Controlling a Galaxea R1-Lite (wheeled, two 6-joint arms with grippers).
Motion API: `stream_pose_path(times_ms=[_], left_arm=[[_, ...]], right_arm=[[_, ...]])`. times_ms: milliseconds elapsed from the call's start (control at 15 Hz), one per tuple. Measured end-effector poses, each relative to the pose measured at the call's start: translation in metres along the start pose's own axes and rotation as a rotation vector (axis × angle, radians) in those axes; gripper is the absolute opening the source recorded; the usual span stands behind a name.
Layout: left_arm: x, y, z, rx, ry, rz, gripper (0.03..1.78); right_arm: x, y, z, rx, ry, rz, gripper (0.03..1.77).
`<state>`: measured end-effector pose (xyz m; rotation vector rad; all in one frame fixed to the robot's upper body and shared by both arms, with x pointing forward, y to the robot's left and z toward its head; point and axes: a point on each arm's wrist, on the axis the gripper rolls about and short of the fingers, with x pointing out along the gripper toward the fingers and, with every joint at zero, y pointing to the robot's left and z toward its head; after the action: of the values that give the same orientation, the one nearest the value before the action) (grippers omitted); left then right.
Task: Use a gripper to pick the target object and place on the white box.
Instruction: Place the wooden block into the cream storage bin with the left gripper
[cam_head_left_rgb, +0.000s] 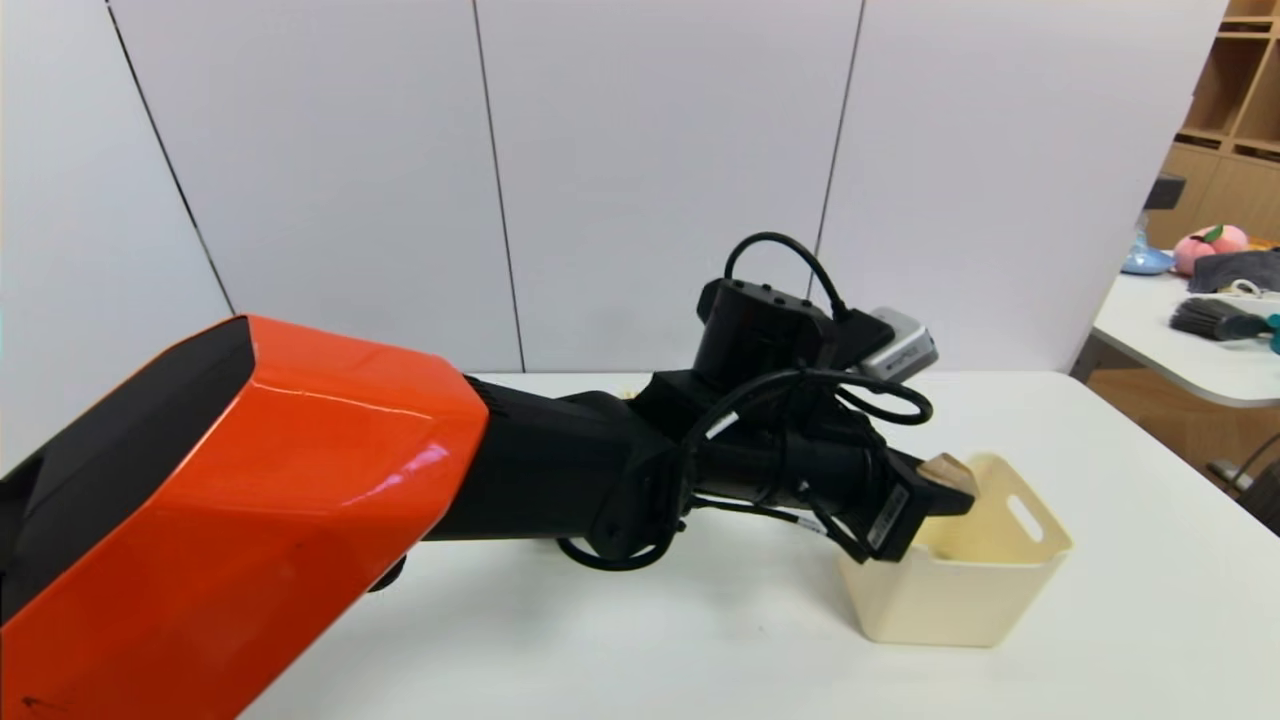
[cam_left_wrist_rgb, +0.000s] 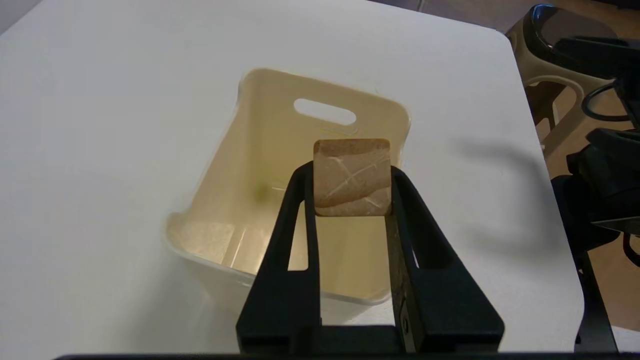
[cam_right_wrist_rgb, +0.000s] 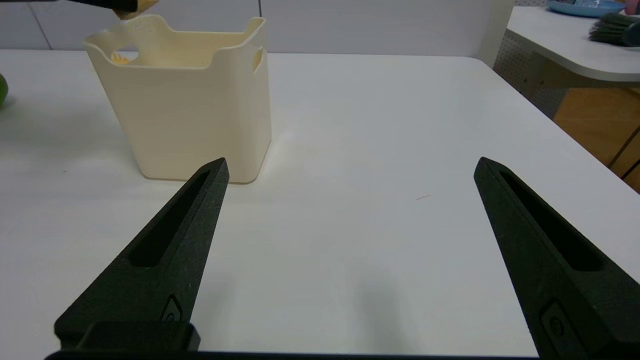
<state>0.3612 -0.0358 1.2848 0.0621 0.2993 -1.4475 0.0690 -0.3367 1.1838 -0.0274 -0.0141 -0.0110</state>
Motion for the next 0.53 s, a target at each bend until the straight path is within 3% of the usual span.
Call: stream_pose_path(times_ms=[533], left_arm=[[0.0062,-0.0024,-0.0021,0.021,0.055,0.002,0.4]], right_arm=[[0.0,0.0,0.0,0.0,0.0,0.0,1.7]])
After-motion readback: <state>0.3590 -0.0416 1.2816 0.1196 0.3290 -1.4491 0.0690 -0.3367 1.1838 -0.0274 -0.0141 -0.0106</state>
